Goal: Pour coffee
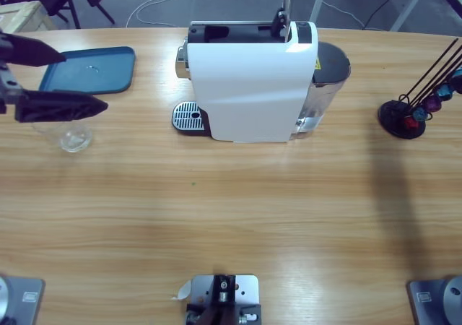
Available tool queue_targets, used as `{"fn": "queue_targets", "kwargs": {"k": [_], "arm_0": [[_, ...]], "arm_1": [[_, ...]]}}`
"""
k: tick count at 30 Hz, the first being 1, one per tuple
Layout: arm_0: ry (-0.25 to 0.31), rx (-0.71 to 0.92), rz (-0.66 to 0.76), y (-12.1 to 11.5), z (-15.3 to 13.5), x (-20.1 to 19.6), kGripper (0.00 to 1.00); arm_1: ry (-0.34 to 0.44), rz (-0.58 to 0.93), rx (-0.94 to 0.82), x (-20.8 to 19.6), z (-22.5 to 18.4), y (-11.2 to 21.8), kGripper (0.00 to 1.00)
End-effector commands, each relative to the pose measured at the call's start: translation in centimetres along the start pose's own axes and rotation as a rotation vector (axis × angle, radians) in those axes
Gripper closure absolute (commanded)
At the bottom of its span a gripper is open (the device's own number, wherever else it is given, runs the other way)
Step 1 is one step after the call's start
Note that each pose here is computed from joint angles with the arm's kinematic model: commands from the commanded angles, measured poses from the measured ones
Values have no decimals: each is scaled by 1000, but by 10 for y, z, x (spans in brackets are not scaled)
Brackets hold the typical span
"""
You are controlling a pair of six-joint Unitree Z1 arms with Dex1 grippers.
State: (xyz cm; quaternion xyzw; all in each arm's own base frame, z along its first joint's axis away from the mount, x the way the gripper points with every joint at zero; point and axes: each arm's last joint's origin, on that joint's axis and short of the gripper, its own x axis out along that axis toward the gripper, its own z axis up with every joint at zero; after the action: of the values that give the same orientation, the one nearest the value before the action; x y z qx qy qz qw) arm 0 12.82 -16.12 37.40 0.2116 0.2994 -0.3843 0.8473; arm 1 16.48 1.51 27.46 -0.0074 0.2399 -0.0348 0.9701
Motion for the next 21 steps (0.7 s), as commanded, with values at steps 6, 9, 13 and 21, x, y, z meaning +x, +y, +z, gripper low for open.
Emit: {"fn": "queue_targets", "kwargs": {"k": [6, 9, 13, 21], "arm_0": [[41, -8, -12, -1, -10, 10, 0], [41, -8, -14, -2, -10, 10, 0], [41, -8, -14, -2, -10, 10, 0], [44, -7, -17, -2, -10, 11, 0]], "arm_1": [[54, -1, -20, 12, -12, 1, 531], [73, 6, -23, 18, -13, 3, 533], [89, 2, -25, 21, -15, 3, 533], [82, -2, -18, 26, -13, 3, 652]]}}
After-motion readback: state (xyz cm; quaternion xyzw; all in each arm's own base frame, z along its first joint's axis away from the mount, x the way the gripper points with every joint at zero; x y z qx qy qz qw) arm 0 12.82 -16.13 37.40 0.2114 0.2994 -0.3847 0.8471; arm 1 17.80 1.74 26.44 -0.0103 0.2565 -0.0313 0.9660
